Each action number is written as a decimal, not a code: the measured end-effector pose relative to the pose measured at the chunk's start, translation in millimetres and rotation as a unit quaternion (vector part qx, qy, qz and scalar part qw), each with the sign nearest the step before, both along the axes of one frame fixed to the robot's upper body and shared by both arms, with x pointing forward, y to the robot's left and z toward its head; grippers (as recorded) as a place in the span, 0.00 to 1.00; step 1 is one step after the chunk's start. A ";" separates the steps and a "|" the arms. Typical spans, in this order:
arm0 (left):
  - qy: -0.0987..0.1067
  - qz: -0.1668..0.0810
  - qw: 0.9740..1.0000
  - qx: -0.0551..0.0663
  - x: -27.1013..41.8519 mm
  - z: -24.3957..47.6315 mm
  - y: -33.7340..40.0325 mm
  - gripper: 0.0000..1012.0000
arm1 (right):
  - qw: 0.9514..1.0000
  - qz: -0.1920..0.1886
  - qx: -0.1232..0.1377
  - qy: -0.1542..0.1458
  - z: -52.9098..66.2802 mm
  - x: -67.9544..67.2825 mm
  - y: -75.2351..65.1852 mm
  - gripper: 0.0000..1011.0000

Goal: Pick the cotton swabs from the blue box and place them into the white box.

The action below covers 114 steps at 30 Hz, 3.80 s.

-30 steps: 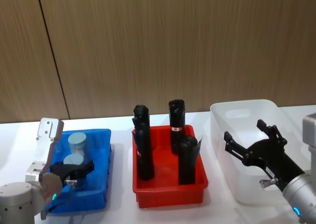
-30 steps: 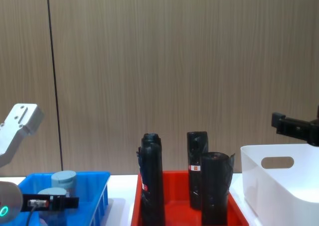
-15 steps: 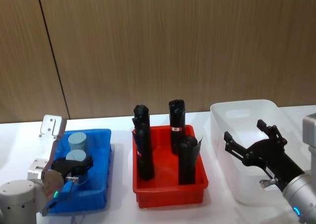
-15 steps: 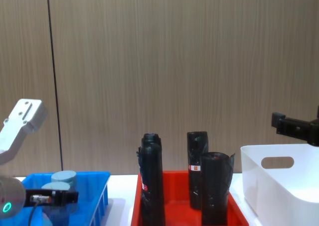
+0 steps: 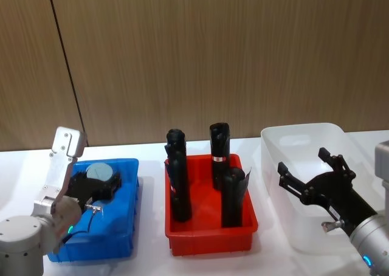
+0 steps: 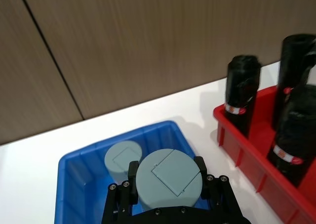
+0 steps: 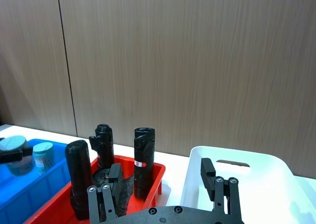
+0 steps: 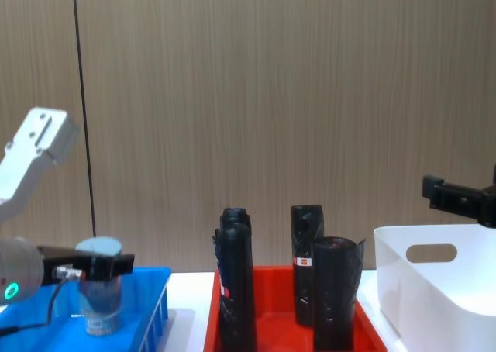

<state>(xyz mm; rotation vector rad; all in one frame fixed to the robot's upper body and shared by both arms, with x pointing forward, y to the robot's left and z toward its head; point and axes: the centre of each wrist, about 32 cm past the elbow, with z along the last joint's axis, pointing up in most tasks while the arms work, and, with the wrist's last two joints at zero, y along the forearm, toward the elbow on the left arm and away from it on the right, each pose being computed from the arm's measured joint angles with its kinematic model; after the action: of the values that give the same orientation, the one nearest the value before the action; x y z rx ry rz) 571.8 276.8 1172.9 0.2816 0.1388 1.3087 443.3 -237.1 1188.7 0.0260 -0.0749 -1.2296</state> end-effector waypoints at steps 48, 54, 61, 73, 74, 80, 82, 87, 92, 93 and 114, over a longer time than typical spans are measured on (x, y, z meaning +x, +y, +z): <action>-0.098 -0.342 0.927 -0.119 -6.3 39.9 18.6 0.66 | 1.000 0.000 0.000 0.000 0.0 0.0 0.0 0.99; -0.092 -0.385 0.909 -0.134 1.1 38.0 18.3 0.66 | 1.000 0.000 0.000 0.000 0.0 0.0 0.0 0.99; -0.083 -0.429 0.887 -0.151 9.6 34.8 15.3 0.66 | 1.000 0.000 0.000 0.000 0.0 0.0 0.0 0.99; -0.083 -0.465 0.865 -0.168 16.0 29.5 10.6 0.66 | 1.000 0.000 0.000 0.000 0.0 0.0 0.0 0.99; -0.083 -0.466 0.865 -0.169 16.1 29.4 10.5 0.66 | 1.000 0.000 0.000 0.000 0.0 0.0 0.0 0.99; -0.083 -0.473 0.860 -0.173 17.2 27.7 9.4 0.66 | 1.000 0.000 0.000 0.000 0.0 0.0 -0.1 0.99; -0.083 -0.475 0.859 -0.174 17.5 27.4 9.1 0.66 | 1.000 0.001 0.000 0.000 0.1 0.1 -0.1 0.99; -0.083 -0.478 0.857 -0.176 18.0 26.7 8.7 0.66 | 1.000 0.007 -0.010 -0.003 1.1 0.9 -1.1 0.99; -0.084 -0.480 0.855 -0.176 18.3 26.4 8.5 0.66 | 1.000 0.019 -0.024 -0.005 3.7 3.0 -2.9 0.99; -0.084 -0.480 0.855 -0.176 18.4 26.3 8.4 0.66 | 0.999 0.023 -0.028 -0.005 4.5 3.4 -3.3 0.99; -0.084 -0.484 0.853 -0.178 18.9 25.7 7.9 0.66 | 0.986 0.145 -0.078 0.017 39.1 23.8 -20.5 0.99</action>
<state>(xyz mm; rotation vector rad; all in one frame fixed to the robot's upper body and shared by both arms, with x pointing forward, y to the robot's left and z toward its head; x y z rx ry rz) 590.7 284.7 1198.7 -0.0960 0.0681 0.2771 467.2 -257.6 1227.9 -0.1165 -0.1318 -0.9308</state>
